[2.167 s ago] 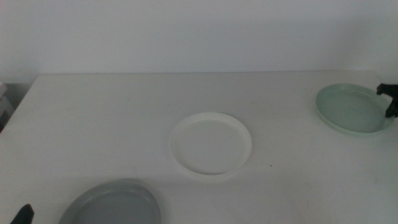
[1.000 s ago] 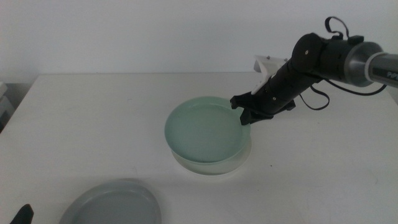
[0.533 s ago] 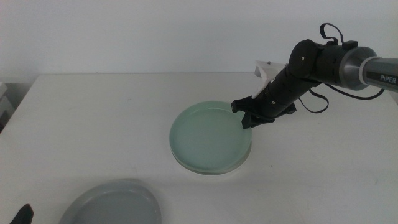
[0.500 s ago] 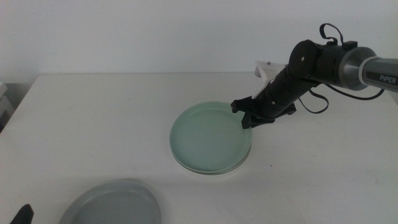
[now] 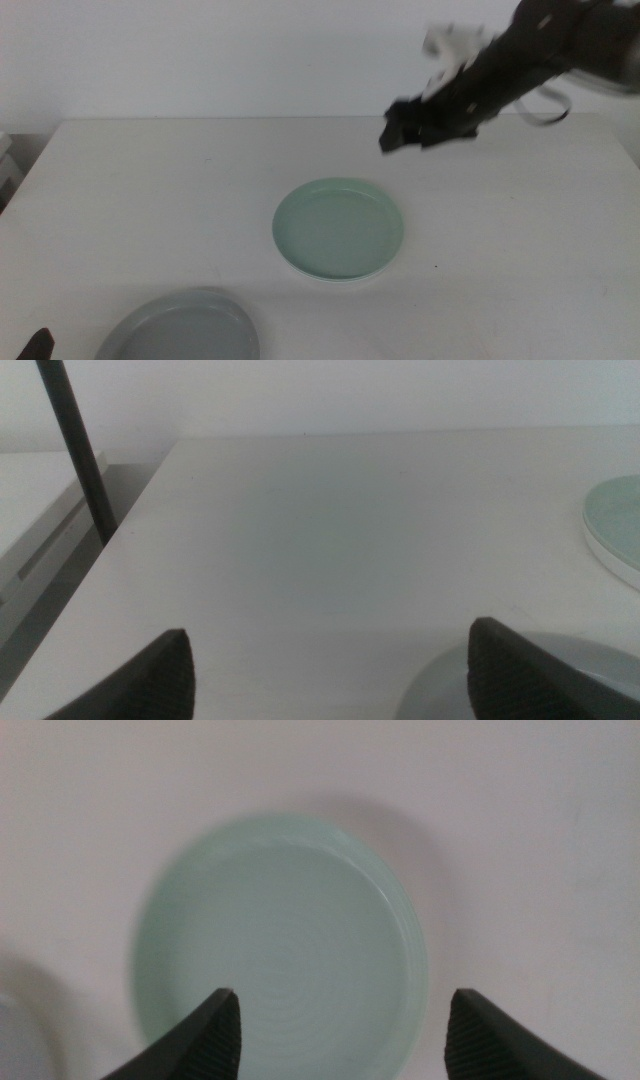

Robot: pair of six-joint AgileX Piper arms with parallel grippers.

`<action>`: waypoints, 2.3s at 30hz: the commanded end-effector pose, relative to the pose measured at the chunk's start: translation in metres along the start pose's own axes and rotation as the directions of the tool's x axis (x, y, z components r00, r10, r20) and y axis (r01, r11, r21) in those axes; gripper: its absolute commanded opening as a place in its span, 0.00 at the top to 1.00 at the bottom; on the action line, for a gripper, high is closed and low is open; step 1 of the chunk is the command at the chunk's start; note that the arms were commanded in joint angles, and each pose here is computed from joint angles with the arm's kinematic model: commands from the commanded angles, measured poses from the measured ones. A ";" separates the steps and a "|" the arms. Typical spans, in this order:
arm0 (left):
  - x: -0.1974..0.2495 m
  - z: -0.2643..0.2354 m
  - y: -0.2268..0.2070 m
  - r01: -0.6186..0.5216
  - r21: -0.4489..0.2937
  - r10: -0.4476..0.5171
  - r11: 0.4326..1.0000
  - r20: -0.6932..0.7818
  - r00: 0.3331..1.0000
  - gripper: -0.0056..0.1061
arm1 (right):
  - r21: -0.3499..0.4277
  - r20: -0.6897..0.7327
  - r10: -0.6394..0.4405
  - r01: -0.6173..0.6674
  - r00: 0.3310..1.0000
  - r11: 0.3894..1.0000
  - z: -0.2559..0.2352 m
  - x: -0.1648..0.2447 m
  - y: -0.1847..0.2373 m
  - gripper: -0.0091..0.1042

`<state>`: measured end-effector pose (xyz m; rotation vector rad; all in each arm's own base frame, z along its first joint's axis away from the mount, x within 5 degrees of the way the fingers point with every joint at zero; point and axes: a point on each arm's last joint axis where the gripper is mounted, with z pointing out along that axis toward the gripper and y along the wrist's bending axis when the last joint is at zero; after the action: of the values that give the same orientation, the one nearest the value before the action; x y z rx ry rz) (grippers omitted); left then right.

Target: Stack the three bowls on top of each other.

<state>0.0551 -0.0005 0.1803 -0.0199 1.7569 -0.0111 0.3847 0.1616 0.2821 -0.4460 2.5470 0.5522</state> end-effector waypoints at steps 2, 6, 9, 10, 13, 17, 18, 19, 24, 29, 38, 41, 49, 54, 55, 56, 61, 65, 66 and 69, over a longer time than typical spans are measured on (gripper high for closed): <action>-0.009 -0.002 0.000 0.019 0.001 -0.019 1.000 0.099 0.995 0.01 | -0.004 0.185 -0.113 0.115 0.976 0.993 -0.086 -0.011 0.026 0.46; -0.009 -0.002 0.000 0.019 0.001 -0.019 1.000 0.099 0.995 0.01 | 0.003 0.256 -0.150 0.154 0.955 0.988 -0.133 0.010 0.040 0.46; -0.009 -0.002 0.000 0.019 0.001 -0.019 1.000 0.099 0.995 0.01 | 0.014 0.301 -0.169 0.173 0.938 0.985 -0.162 0.033 0.048 0.46; -0.009 -0.002 0.000 0.019 0.001 -0.019 1.000 0.099 0.995 0.01 | 0.017 0.315 -0.173 0.177 0.933 0.984 -0.171 0.042 0.050 0.46; -0.009 -0.002 0.000 0.019 0.001 -0.019 1.000 0.099 0.995 0.01 | 0.026 0.349 -0.187 0.190 0.918 0.981 -0.195 0.069 0.055 0.46; -0.009 -0.002 0.000 0.019 0.001 -0.019 1.000 0.099 0.995 0.01 | 0.060 0.404 -0.221 0.215 0.888 0.975 -0.225 0.113 0.060 0.46; -0.009 -0.002 0.000 0.019 0.001 -0.019 1.000 0.099 0.995 0.01 | 0.063 0.419 -0.226 0.220 0.879 0.973 -0.231 0.124 0.061 0.46; -0.009 -0.002 0.000 0.019 0.001 -0.019 1.000 0.099 0.995 0.01 | 0.066 0.435 -0.231 0.225 0.870 0.972 -0.238 0.136 0.063 0.46; -0.009 -0.002 0.000 0.019 0.001 -0.019 1.000 0.099 0.995 0.01 | 0.109 0.508 -0.260 0.238 0.821 0.965 -0.260 0.173 0.065 0.46; -0.009 -0.002 0.000 0.019 0.001 -0.019 1.000 0.099 0.995 0.01 | 0.116 0.550 -0.238 0.209 0.801 0.971 -0.272 0.186 0.066 0.46; -0.009 -0.002 0.000 0.019 0.001 -0.019 1.000 0.099 0.995 0.01 | 0.117 0.558 -0.239 0.210 0.795 0.971 -0.274 0.188 0.066 0.46; -0.009 -0.002 0.001 -0.048 -0.014 0.049 0.999 0.098 0.994 0.01 | 0.116 0.558 -0.240 0.211 0.795 0.971 -0.274 0.188 0.066 0.46; -0.011 -0.002 0.002 -0.054 -0.036 0.057 0.998 0.107 0.993 0.01 | 0.116 0.558 -0.240 0.211 0.795 0.971 -0.274 0.188 0.066 0.46; -0.025 -0.003 0.005 0.138 -0.083 -0.129 0.987 0.113 0.985 0.01 | 0.116 0.558 -0.240 0.211 0.795 0.971 -0.274 0.188 0.066 0.46; -0.032 -0.004 0.005 0.154 -0.092 -0.144 0.984 0.105 0.984 0.01 | 0.116 0.558 -0.240 0.211 0.795 0.971 -0.274 0.188 0.066 0.46; -0.039 -0.004 0.006 0.169 -0.101 -0.161 0.980 0.086 0.983 0.01 | 0.116 0.558 -0.240 0.211 0.795 0.971 -0.274 0.188 0.066 0.46; -0.088 0.002 0.005 0.172 -0.115 -0.185 0.978 -0.115 0.976 0.01 | 0.116 0.558 -0.240 0.211 0.795 0.971 -0.274 0.188 0.066 0.46; -0.123 0.009 0.004 0.172 -0.113 -0.198 0.979 -0.294 0.935 0.01 | 0.116 0.558 -0.240 0.211 0.795 0.971 -0.274 0.188 0.066 0.46; -0.128 0.011 0.004 0.173 -0.112 -0.200 0.979 -0.329 0.923 0.01 | 0.116 0.558 -0.240 0.211 0.795 0.971 -0.274 0.188 0.066 0.46; -0.143 0.017 0.004 0.171 -0.113 -0.204 0.979 -0.449 0.870 0.01 | 0.116 0.558 -0.240 0.211 0.795 0.971 -0.274 0.188 0.066 0.46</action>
<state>0.0909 0.0061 0.3011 -0.2439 2.2238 -0.0754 0.0932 0.0561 0.4094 -0.5135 1.9775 0.4526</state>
